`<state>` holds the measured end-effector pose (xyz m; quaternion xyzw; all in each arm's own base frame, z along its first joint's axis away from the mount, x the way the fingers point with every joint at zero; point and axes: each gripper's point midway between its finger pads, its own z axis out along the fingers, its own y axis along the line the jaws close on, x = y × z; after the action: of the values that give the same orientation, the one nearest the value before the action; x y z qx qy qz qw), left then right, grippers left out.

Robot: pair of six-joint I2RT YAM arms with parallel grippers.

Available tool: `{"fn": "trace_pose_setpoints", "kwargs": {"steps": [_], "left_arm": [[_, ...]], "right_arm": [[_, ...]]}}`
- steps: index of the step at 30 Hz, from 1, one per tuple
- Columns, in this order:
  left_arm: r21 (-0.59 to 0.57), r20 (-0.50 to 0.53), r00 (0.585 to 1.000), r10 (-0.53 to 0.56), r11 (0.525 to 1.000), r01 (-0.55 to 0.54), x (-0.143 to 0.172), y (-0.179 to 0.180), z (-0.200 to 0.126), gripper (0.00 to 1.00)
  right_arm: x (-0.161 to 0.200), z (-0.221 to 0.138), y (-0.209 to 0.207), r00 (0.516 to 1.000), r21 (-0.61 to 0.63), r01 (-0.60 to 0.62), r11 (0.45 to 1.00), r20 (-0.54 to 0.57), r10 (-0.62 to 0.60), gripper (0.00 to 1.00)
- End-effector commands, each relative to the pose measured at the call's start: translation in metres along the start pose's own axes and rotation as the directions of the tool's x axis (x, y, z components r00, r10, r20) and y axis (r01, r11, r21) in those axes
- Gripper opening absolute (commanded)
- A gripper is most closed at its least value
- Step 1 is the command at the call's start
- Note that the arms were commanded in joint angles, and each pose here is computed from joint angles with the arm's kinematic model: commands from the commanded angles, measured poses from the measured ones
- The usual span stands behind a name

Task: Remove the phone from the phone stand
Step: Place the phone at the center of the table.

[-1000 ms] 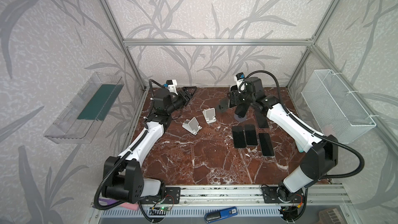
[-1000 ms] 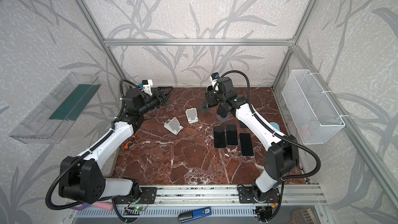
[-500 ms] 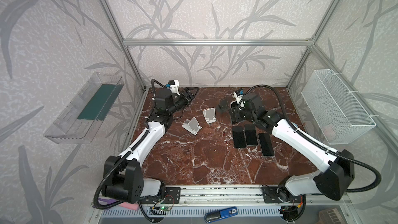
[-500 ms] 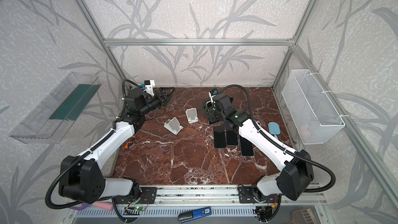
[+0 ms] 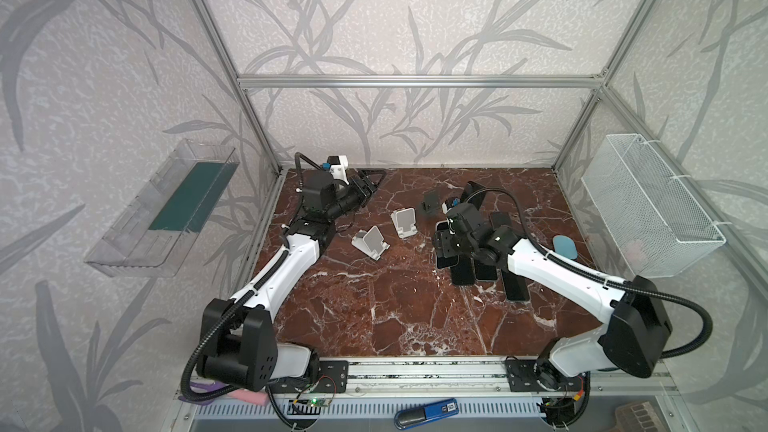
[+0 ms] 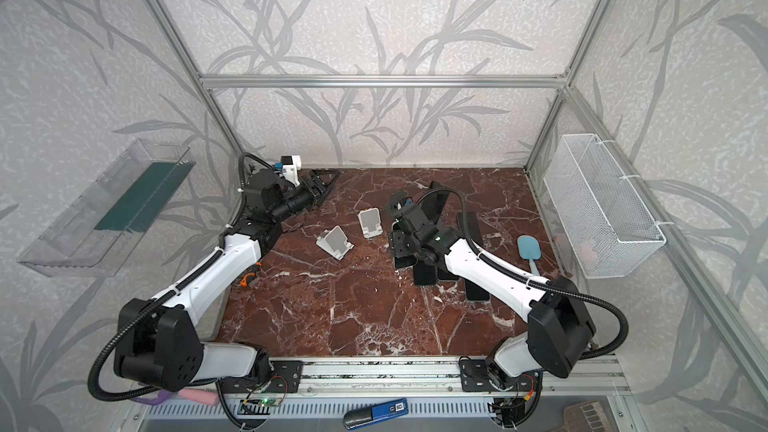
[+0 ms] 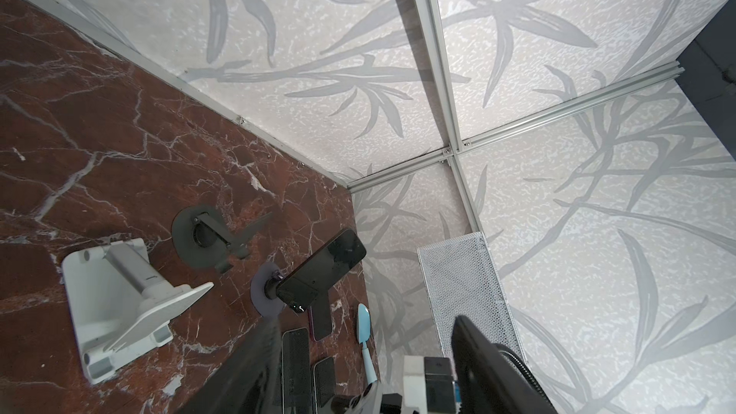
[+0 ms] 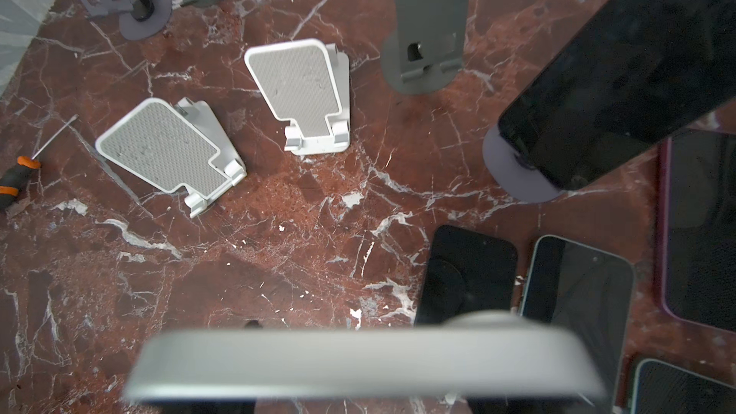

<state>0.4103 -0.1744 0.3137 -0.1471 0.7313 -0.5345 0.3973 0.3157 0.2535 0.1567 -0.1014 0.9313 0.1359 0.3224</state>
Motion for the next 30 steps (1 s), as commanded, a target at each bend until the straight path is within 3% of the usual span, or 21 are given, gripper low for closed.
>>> {"fn": "trace_pose_setpoints", "kwargs": {"steps": [1, 11, 30], "left_arm": [[0.002, 0.001, 1.000, 0.019, 1.000, -0.019, 0.000, -0.002, 0.001, 0.69], [0.006, 0.009, 1.000, 0.029, 1.000, -0.029, -0.001, -0.007, -0.002, 0.69], [0.000, 0.024, 0.999, 0.041, 0.999, -0.041, -0.003, -0.010, -0.006, 0.69]], "right_arm": [[0.003, 0.009, 0.009, 0.997, -0.027, -0.082, 0.996, 0.008, 0.083, 0.68], [0.044, 0.044, 0.023, 0.986, -0.013, -0.097, 0.995, -0.135, 0.094, 0.68], [0.060, 0.079, 0.021, 0.972, 0.040, -0.055, 0.998, -0.228, 0.063, 0.72]]}}
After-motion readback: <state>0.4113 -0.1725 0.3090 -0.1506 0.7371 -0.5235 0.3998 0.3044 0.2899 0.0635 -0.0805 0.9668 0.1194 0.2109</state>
